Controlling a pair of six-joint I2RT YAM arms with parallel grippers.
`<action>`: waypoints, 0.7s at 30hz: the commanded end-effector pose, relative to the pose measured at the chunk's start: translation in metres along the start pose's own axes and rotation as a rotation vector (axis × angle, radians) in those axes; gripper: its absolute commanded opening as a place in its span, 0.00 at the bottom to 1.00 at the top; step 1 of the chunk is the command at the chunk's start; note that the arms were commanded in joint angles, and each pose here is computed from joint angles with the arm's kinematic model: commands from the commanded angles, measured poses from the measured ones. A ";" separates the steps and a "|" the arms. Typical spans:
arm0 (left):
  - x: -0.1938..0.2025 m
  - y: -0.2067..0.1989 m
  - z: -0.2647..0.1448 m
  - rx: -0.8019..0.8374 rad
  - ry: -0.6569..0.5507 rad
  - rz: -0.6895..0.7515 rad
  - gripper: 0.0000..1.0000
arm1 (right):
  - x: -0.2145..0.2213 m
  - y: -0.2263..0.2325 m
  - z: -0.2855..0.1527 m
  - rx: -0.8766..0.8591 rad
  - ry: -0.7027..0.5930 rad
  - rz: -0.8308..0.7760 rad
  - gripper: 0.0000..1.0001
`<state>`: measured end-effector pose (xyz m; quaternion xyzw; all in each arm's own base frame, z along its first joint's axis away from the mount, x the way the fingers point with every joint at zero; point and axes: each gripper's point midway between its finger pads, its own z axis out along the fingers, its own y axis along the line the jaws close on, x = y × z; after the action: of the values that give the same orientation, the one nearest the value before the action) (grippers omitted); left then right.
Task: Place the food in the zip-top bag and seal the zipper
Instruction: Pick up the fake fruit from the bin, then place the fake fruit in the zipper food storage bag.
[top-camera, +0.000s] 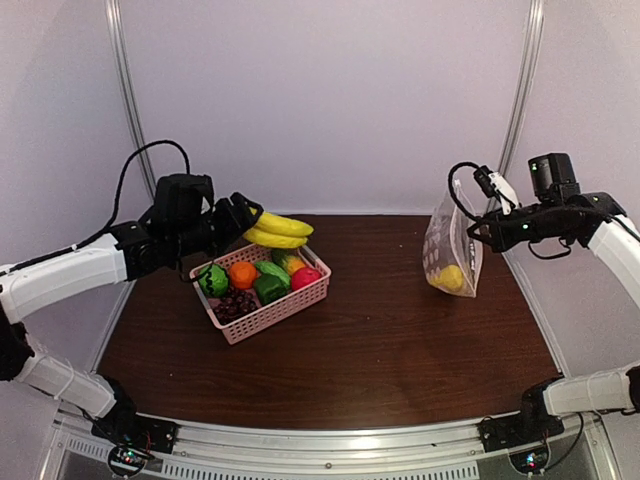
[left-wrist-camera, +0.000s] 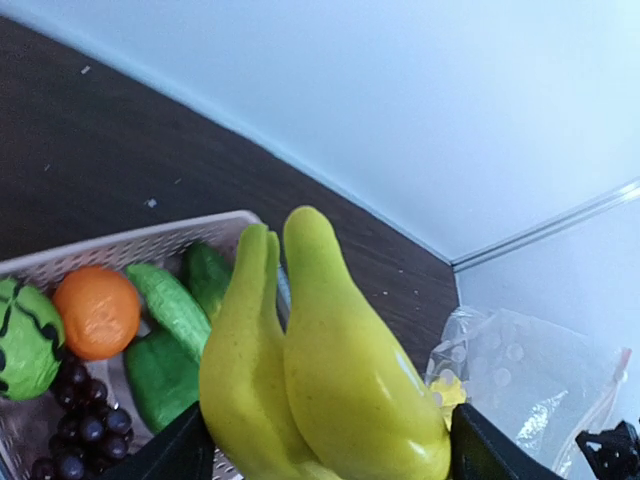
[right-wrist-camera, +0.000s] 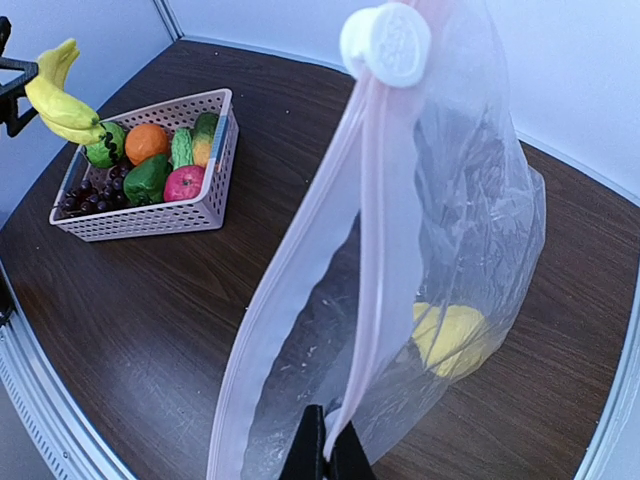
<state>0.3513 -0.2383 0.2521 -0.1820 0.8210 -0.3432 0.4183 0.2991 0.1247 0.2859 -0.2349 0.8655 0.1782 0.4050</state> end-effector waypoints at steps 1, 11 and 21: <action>0.000 -0.088 -0.008 0.250 -0.033 0.269 0.56 | -0.006 0.009 0.003 -0.006 0.020 -0.009 0.00; 0.059 -0.217 -0.022 0.647 0.008 0.330 0.53 | -0.024 0.014 0.027 -0.014 0.044 0.034 0.00; 0.092 -0.253 0.014 0.687 0.043 0.216 0.51 | -0.038 0.028 0.041 -0.076 0.053 0.069 0.00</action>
<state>0.3046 -0.4585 0.3539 0.0815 0.7130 -0.5200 0.4633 0.3274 0.1690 0.2885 -0.2292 0.8775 0.2044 0.3683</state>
